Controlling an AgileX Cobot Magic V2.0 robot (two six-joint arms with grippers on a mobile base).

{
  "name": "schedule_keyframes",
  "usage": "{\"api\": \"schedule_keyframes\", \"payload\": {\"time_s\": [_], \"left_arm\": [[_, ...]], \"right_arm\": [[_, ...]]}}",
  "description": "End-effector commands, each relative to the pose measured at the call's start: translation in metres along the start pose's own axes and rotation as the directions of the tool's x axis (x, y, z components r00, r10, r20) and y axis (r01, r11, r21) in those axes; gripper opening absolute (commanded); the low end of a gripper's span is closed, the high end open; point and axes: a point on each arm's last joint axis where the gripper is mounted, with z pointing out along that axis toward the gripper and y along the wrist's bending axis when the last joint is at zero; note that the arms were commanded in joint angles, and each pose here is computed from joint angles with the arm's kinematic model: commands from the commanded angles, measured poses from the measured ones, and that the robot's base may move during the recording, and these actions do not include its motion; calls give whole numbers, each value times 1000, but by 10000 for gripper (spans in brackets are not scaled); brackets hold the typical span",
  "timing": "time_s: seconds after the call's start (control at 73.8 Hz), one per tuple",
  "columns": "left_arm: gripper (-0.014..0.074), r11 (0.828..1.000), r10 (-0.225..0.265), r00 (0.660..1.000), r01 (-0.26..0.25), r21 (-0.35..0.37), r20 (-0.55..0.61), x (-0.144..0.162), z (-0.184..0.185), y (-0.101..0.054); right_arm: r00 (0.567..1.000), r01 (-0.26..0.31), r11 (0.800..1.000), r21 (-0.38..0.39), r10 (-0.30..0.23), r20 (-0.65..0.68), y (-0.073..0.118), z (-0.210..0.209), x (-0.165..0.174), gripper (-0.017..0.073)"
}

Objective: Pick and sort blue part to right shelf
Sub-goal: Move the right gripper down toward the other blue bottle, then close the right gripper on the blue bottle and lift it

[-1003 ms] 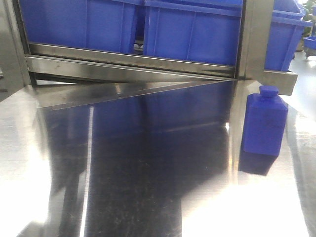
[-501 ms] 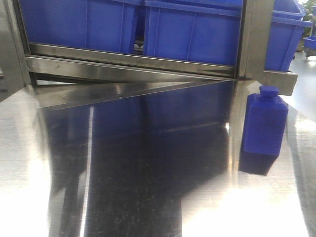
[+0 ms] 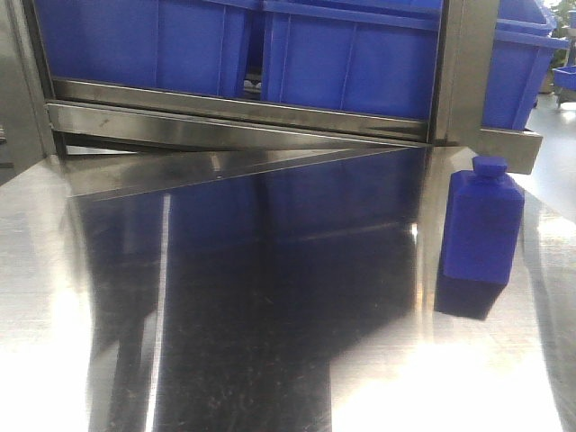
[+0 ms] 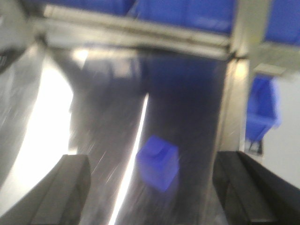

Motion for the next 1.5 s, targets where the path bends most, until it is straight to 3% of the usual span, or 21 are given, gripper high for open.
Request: {"api": "schedule_keyframes", "payload": {"time_s": [0.0,0.136,0.257,0.515,0.705,0.949,1.274,1.355,1.491], "left_arm": [[294,1000,2,994,-5,22,109,-16,-2,-2],[294,1000,2,994,-5,22,109,-16,-2,-2],[294,1000,2,994,-5,22,109,-16,-2,-2],[294,1000,2,994,-5,22,109,-16,-2,-2],[294,1000,2,994,-5,22,109,-16,-2,-2],[294,1000,2,994,-5,22,109,-16,-2,-2],[294,1000,2,994,-5,22,109,-16,-2,-2],[294,1000,2,994,-5,22,109,-16,-2,-2],[294,1000,2,994,-5,22,109,-16,-2,-2]], "right_arm": [[999,-21,1000,-24,19,-44,7,14,-32,624],[958,-127,992,20,128,-257,10,51,-55,624],[898,-231,969,86,246,-366,10,89,-72,624],[797,-290,934,209,357,-487,3,175,-67,624],[742,-244,932,269,358,-567,-5,206,-46,624],[673,-236,906,351,413,-614,-12,231,-21,624],[605,-186,913,363,397,-690,-6,259,6,618],[596,-177,916,359,390,-702,-4,261,9,562],[604,-180,917,355,388,-696,-3,259,7,356]]}}
